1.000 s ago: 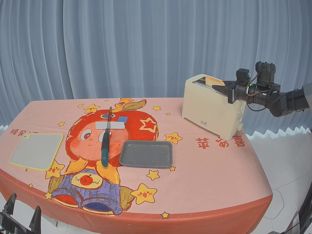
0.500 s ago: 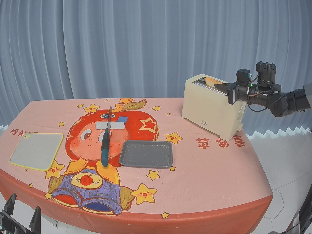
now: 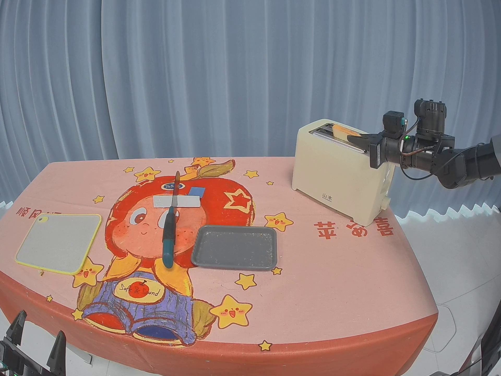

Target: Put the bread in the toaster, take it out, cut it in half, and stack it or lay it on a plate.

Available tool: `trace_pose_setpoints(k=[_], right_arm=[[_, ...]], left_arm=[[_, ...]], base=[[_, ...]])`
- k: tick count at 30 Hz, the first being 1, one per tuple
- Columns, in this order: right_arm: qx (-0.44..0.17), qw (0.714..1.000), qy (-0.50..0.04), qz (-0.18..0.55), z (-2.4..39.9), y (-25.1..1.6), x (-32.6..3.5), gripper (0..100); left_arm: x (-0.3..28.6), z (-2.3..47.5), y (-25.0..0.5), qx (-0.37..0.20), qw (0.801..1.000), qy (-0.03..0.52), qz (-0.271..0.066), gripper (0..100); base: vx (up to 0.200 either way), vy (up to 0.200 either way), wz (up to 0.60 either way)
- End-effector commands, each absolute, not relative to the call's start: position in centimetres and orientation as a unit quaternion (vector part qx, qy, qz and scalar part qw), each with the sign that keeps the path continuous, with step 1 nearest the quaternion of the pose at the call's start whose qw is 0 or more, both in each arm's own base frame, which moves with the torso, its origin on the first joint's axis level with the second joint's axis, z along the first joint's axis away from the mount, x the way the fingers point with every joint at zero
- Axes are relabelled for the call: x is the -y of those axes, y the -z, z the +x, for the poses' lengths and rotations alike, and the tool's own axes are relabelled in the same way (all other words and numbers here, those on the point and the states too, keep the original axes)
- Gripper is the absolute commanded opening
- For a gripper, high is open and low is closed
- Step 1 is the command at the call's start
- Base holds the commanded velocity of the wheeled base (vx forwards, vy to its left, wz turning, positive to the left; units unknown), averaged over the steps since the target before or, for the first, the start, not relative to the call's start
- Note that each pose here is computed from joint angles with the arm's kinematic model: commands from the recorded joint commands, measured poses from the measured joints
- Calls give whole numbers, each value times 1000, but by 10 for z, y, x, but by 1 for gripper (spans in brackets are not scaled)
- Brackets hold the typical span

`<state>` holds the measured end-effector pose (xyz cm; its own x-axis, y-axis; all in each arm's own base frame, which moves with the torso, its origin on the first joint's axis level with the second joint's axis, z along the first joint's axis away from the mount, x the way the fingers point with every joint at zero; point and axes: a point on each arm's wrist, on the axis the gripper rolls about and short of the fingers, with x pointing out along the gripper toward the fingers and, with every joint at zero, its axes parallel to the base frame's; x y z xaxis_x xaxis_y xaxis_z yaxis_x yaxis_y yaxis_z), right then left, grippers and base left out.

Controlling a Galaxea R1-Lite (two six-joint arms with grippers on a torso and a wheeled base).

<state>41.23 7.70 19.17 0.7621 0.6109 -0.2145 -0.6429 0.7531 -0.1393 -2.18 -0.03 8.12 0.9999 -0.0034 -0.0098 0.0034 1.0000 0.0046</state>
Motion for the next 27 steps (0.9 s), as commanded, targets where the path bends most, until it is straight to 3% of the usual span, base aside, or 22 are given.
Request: trace_pose_setpoints(k=[1, 16, 27], right_arm=[[-55, 935, -334, -103, 408, -209, -76, 0], [-15, 941, -330, -78, 392, -252, -74, 0], [-9, 942, -328, -69, 390, -259, -73, 0]], left_arm=[[0, -21, -76, -13, 1000, 2, 2, 100], [0, -21, -76, -13, 1000, 2, 2, 100], [0, -21, -76, -13, 1000, 2, 2, 100]], base=[[0, 0, 0], [0, 0, 0], [0, 0, 0]])
